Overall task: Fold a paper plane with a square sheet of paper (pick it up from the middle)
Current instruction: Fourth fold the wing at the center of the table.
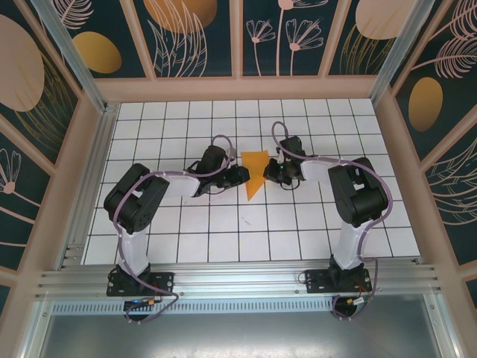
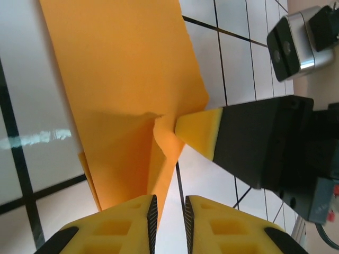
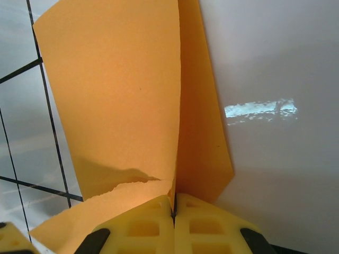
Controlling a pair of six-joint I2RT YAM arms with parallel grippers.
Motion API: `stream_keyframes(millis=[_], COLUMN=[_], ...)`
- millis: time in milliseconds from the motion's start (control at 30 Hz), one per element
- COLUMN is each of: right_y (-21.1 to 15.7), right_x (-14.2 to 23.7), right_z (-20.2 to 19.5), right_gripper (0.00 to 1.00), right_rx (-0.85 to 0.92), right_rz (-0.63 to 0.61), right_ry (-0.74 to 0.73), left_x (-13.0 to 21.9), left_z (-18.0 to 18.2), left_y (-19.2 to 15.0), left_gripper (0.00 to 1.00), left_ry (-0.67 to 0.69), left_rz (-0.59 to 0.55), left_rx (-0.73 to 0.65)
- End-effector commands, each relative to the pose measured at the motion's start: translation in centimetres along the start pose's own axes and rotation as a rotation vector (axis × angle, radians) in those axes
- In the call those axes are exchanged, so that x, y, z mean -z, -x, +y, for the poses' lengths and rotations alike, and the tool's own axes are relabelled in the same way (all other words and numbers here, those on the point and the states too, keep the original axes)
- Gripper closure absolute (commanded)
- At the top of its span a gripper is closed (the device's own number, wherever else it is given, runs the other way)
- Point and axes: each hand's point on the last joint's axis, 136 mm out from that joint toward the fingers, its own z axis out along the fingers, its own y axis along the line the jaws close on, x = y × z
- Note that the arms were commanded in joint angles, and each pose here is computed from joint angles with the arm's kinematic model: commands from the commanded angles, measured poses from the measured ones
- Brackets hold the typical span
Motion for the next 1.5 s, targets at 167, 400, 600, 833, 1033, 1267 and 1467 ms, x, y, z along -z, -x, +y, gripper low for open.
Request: stream_keyframes(millis=[167,400,600,833,1033,1267,1467], right_y=[1.1,1.1,0.9,0.9,1.1,1.1,0.7], right_x=[1.1,0.9,0.8,0.9,1.0,1.2,2.2], right_z=[1.4,1.4,1.3,1.1,1.4,2.7,5.3], right_gripper=[0.99,0.99,0.99,0.99,0.99,0.93,0.79], right_rx=[0.038,0.033,0.03,0.027,0.028,0.03,0.038], right_rz=[-0.027,-0.024,-0.02,-0.021,-0.023,-0.016,-0.002], right_ry=[0.004,0.002,-0.003,-0.01,-0.002,0.053,0.226], left_x=[-0.7,0.0,-0.5,-1.0,-1.7,-2.2,-2.1], left_z=[-2.0,-2.9,-1.9,2.2,3.3,4.8,6.6], left_y=[1.2,1.4,1.2,1.4,0.9,0.6,0.3], left_gripper=[0.77,0.76,0.75,0.8,0.84,0.91,0.98], left_ry=[-0.072,-0.094,-0.044,0.167,0.197,0.239,0.313], left_rz=[0.01,-0.01,0.002,0.007,0.032,0.04,0.044], left_rx=[-0.036,-0.057,-0.067,-0.077,-0.07,-0.061,-0.046])
